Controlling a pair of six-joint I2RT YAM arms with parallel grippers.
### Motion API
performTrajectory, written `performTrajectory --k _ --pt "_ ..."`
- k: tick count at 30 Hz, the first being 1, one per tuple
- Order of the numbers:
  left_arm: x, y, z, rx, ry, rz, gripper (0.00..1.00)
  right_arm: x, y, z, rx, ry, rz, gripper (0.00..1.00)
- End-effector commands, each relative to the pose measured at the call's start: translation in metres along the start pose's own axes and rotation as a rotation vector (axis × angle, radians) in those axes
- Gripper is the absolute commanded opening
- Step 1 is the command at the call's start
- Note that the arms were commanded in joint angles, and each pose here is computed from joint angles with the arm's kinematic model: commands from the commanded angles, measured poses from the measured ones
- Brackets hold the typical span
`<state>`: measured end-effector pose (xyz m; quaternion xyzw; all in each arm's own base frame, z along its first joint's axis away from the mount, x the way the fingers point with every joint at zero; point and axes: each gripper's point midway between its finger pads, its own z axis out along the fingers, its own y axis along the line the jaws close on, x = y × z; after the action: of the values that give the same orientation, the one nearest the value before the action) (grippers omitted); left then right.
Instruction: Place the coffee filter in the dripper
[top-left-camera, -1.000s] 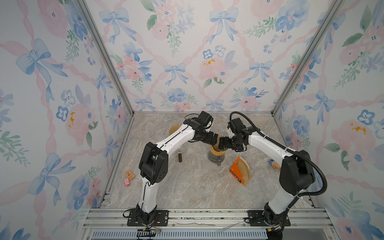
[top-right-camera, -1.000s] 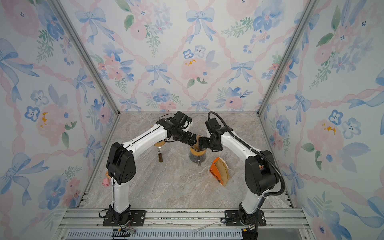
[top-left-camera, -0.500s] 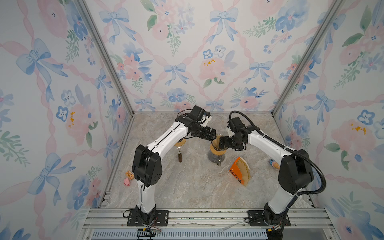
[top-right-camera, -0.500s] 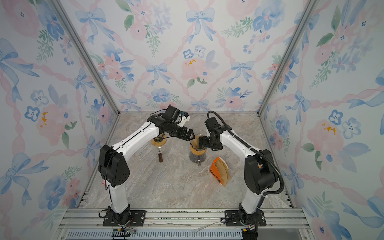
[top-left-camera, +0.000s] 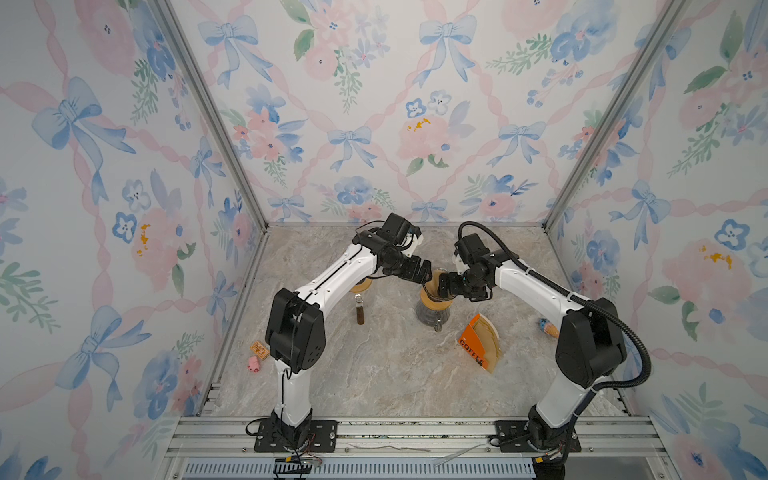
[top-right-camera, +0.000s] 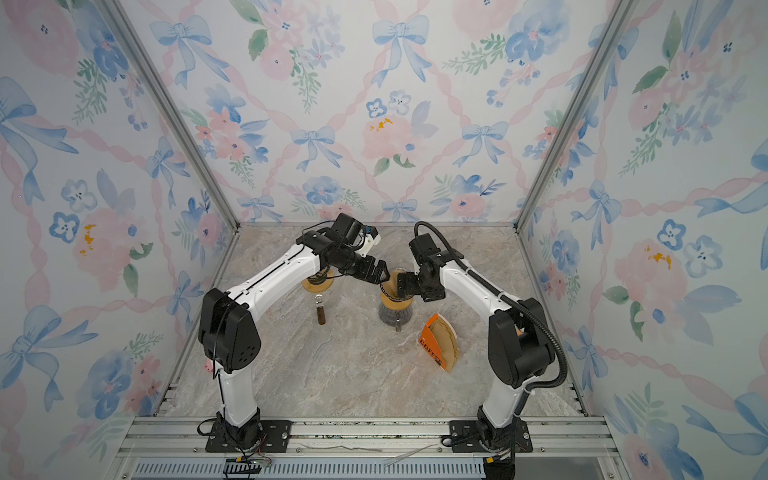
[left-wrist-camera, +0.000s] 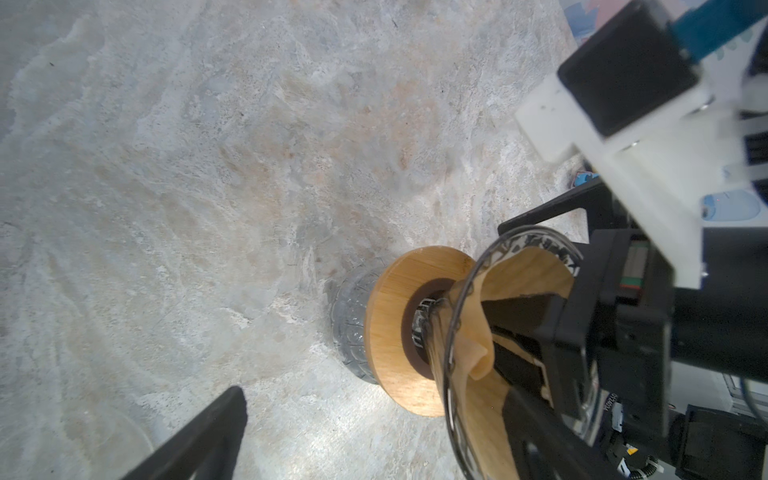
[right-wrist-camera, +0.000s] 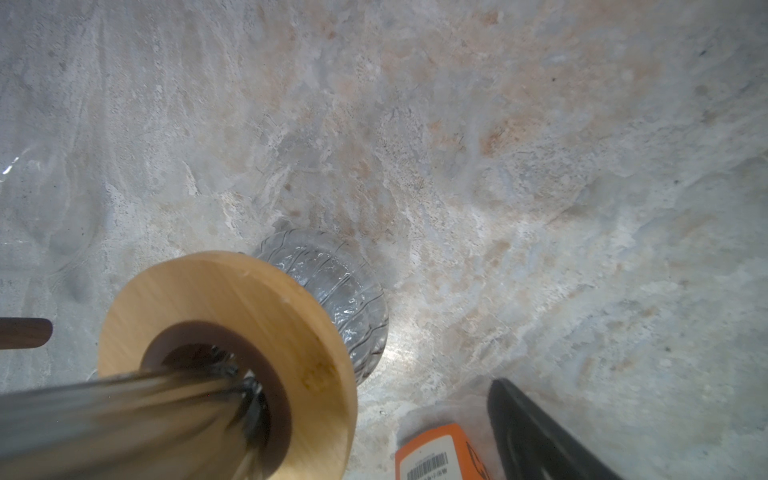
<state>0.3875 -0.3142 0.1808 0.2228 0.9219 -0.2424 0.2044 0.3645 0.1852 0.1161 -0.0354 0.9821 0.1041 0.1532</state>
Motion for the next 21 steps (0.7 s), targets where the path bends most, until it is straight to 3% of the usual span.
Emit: performTrajectory --k 1,11,21 --pt "0.006 0.011 0.010 -0.055 0.022 -0.002 0.98 0.000 0.000 -0.003 0.022 0.006 -0.017 0.96" --pt "0.005 0.025 0.010 -0.170 0.005 0.003 0.98 0.001 -0.005 -0.004 0.030 0.002 -0.011 0.96" --pt "0.000 -0.019 0.005 0.058 0.013 0.060 0.98 0.000 -0.004 -0.007 0.015 -0.003 -0.009 0.96"
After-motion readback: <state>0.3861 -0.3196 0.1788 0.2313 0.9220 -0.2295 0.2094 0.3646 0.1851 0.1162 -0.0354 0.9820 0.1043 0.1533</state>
